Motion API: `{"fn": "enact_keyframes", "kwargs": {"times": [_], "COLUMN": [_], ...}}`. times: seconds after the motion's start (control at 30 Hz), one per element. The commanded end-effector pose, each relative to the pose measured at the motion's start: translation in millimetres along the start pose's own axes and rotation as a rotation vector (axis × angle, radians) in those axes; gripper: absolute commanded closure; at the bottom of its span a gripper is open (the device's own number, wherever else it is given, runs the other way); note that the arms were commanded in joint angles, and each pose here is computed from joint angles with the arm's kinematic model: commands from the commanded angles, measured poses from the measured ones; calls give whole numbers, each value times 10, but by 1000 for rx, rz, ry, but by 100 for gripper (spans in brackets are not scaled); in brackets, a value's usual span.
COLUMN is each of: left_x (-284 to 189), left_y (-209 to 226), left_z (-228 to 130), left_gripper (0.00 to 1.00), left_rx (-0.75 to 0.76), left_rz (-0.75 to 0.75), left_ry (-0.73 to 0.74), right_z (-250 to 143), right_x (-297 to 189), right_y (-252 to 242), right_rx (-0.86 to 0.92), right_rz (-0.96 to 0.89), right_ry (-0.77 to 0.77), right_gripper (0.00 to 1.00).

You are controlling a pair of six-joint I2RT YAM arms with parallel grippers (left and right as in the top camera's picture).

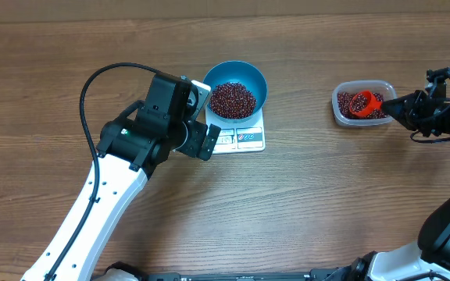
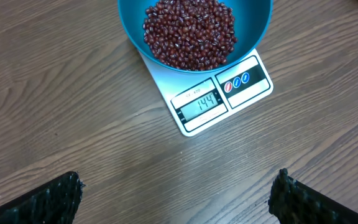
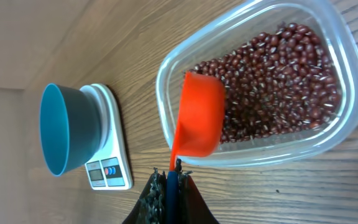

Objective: Scoop item into bowl and weigh 150g on scale
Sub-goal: 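Lift the filled red cup and carry it over the blue bowl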

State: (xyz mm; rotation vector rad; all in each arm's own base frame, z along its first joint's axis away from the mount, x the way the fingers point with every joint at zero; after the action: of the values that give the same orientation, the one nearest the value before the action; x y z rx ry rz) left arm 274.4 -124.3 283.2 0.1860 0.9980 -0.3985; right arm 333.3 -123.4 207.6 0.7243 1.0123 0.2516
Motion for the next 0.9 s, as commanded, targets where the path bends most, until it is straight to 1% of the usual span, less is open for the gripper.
{"fn": "enact_keyframes", "kwargs": {"times": [0.0,0.1,0.2,0.4,0.5,0.6,0.87], "left_x": [-5,-5,-5,-5,-5,-5,-5], "left_y": [0,0,0,0,0,0,0], "left_z": [36,36,36,36,36,36,36], "left_gripper": [1,1,0,1,0,1,1], "left_rx": [20,19,20,20,20,20,20], "left_rz": [3,3,3,3,3,3,3], "left_ry": [-7,-7,-7,-7,-7,-7,-7], "right_z": [9,8,8,19,19,18,-52], "right_x": [-90,-92,-98,-117,-148,-165,59], "right_y": [149,163,210,324,410,473,758], "right_rx": [-59,-58,-58,-69,-90,-94,-161], "right_rz": [88,106,163,298,409,482,528], "right_ry": [-33,-33,-36,-47,-57,-59,17], "right_gripper": [96,96,96,96,97,96,96]}}
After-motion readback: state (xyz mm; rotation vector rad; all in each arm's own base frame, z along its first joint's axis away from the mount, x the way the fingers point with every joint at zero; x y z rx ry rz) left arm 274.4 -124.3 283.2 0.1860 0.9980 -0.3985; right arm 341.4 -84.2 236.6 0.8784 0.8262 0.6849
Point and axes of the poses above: each gripper's point midway between its finger pads, its own x axis out along the fingers, its own y axis along the line the jaws close on, z = x × y, the point moved 9 cm from there along -x, back along the fingers, and after that the axes turned 1 degree about -x, right-handed, at the moved point
